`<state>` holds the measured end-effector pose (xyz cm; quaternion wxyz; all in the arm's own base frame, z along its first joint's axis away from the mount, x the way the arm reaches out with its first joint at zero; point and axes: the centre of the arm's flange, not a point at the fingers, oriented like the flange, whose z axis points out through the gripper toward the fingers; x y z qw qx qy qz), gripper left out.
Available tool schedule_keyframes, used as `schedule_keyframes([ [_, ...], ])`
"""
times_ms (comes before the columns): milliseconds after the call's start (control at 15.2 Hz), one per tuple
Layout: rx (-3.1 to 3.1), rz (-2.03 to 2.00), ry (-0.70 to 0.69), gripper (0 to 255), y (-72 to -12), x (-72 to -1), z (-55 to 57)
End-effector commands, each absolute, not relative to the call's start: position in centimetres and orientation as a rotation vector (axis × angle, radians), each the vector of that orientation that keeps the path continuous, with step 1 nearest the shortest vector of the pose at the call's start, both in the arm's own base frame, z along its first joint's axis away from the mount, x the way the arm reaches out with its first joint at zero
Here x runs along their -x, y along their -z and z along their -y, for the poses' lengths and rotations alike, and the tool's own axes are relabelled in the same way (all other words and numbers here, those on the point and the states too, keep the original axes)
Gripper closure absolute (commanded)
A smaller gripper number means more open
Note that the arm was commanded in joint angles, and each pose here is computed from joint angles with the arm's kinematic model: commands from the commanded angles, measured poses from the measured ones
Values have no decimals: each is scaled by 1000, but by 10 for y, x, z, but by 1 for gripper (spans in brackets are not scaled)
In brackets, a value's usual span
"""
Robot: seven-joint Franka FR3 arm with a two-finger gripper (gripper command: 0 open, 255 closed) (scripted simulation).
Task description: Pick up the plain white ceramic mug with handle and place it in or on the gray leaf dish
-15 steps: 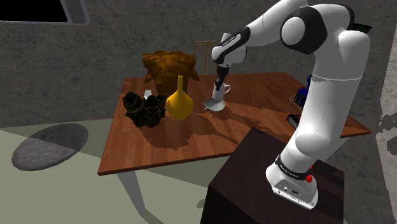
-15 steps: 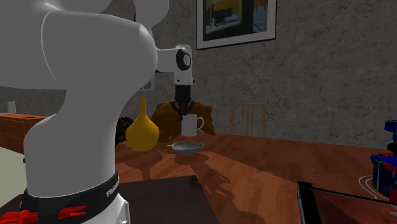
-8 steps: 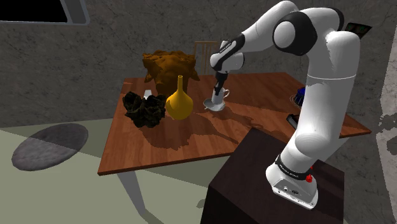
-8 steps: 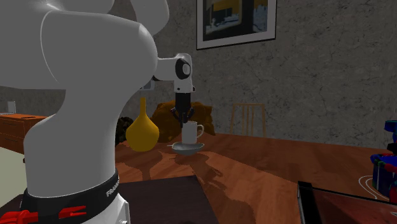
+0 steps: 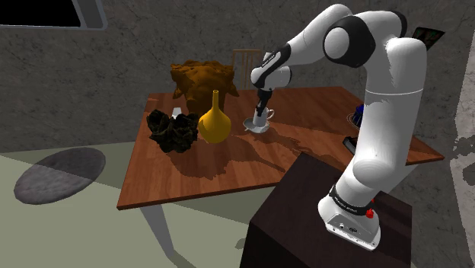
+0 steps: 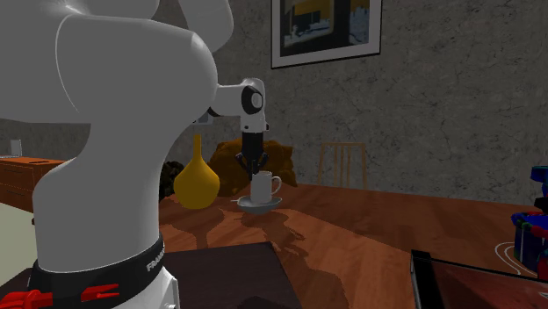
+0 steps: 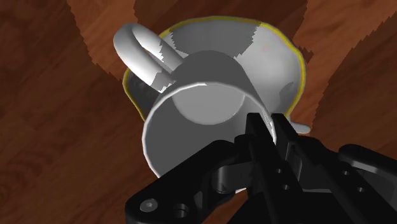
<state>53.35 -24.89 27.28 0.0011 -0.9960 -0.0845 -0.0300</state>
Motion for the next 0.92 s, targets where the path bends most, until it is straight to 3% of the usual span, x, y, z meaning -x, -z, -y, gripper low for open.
schedule_keyframes([
  [0,3127,265,95,255,-273,-533,249],
  [66,3127,265,95,0,-273,-534,249],
  [396,3127,265,95,0,-273,-533,249],
  [660,3127,265,95,0,-323,-531,249],
  [858,3127,265,95,0,-323,-530,249],
])
